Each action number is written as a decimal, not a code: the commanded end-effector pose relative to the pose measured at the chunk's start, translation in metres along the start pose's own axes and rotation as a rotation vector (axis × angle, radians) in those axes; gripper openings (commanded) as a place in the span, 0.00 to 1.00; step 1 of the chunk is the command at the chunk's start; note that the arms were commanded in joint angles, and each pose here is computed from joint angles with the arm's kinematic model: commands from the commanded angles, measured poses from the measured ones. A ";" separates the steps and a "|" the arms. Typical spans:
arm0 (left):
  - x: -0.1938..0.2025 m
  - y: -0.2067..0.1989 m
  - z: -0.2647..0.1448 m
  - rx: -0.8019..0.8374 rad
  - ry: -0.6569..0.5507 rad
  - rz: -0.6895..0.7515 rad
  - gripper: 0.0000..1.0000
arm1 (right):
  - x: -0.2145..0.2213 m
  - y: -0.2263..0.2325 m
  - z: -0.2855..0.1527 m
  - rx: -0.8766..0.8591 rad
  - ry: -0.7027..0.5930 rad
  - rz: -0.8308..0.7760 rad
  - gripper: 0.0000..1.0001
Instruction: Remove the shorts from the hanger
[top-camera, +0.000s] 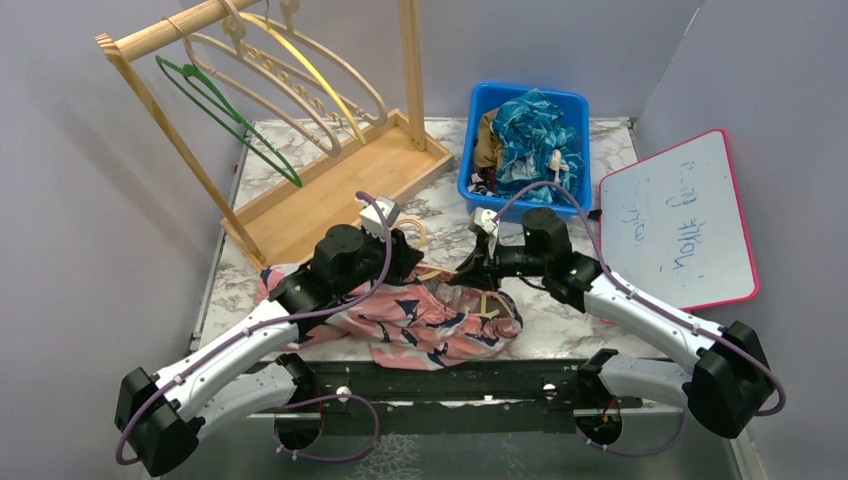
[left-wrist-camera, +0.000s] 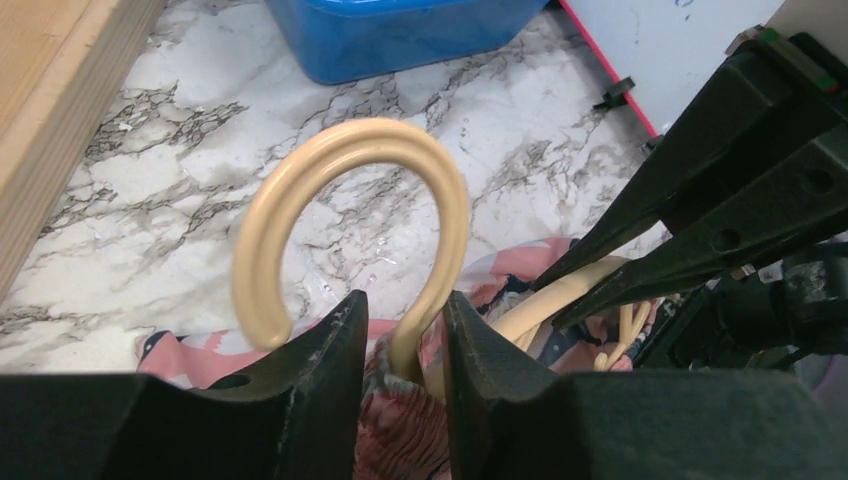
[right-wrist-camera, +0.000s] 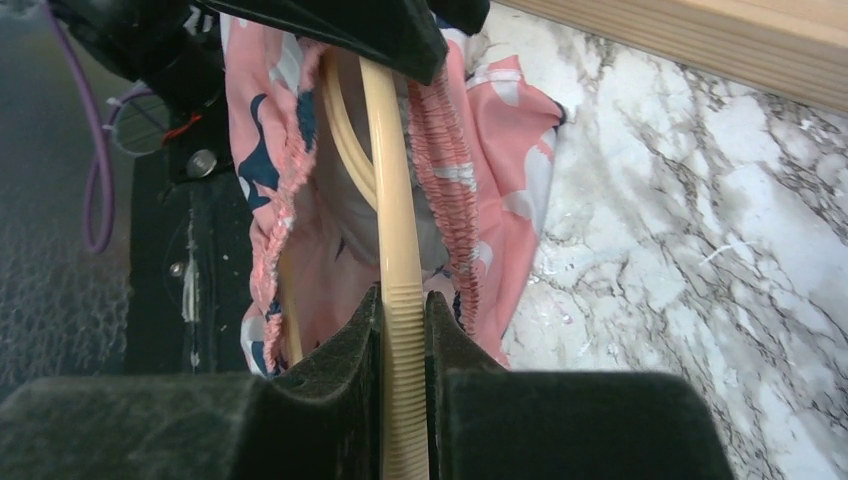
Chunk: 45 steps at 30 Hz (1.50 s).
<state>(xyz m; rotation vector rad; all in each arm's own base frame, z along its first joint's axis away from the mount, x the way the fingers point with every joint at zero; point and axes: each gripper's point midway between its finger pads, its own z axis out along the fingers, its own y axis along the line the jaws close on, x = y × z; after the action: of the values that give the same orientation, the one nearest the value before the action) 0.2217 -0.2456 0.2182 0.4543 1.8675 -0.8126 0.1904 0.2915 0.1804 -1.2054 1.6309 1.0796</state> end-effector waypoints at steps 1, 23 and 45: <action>-0.013 0.005 0.009 -0.055 0.018 0.017 0.27 | 0.002 -0.006 0.002 0.126 0.027 -0.008 0.01; -0.059 0.002 -0.037 -0.059 -0.210 0.126 0.00 | 0.012 -0.022 -0.054 0.548 0.028 0.364 0.70; -0.069 -0.045 -0.053 0.205 -0.301 0.166 0.00 | -0.011 0.032 -0.007 0.003 0.145 0.121 0.48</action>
<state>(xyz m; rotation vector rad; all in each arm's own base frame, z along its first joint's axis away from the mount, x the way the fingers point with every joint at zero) 0.1921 -0.2337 0.2803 0.5898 1.5977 -0.8543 0.2003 0.2871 0.1990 -1.0923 1.8202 0.8744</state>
